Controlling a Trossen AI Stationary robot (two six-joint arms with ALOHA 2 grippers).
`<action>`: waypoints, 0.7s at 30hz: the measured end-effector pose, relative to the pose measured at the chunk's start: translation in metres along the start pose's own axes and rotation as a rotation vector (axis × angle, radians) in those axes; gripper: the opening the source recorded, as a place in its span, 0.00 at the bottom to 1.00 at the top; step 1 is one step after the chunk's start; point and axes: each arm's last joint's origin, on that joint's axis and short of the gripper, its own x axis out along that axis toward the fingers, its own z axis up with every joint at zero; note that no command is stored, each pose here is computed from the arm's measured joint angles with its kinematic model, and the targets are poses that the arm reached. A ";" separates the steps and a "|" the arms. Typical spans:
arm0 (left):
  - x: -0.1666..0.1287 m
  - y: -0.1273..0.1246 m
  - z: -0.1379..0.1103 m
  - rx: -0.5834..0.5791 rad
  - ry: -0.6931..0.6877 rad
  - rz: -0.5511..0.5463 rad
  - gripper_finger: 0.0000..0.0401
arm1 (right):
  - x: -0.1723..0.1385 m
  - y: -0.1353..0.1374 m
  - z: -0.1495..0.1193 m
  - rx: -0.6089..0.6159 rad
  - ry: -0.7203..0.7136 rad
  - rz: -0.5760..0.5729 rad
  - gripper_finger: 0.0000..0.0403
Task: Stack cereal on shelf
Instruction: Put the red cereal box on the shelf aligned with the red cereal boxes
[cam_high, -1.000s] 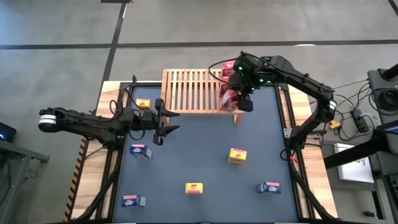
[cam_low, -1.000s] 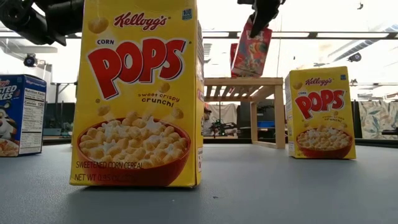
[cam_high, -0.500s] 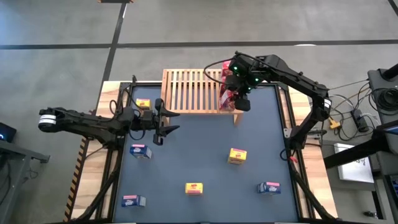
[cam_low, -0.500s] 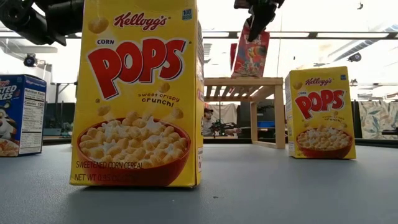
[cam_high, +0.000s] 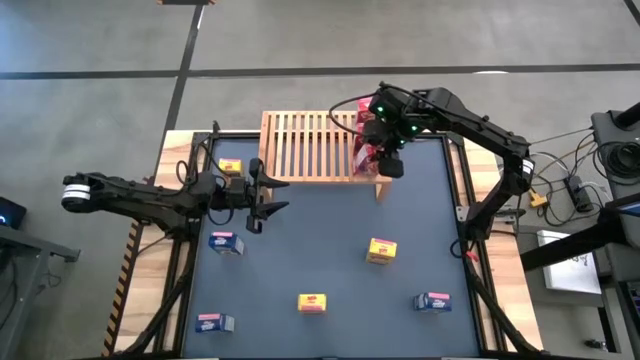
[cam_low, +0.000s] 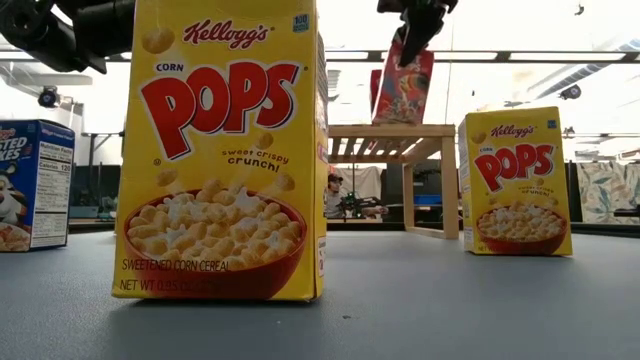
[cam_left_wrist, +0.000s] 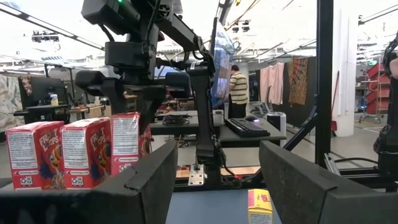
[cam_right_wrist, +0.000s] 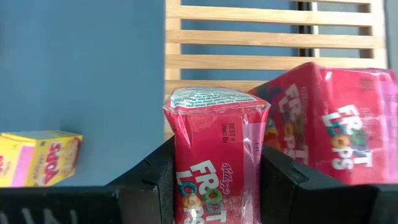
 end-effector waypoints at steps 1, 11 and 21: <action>0.000 0.000 0.000 0.000 0.000 0.000 0.52 | 0.000 -0.001 0.000 0.003 0.002 -0.018 0.37; 0.000 0.000 0.000 0.000 0.000 0.000 0.52 | 0.000 -0.003 0.000 0.053 0.025 -0.097 0.37; 0.000 0.000 0.000 0.000 0.000 0.000 0.52 | 0.000 -0.003 0.000 0.052 0.025 -0.097 0.37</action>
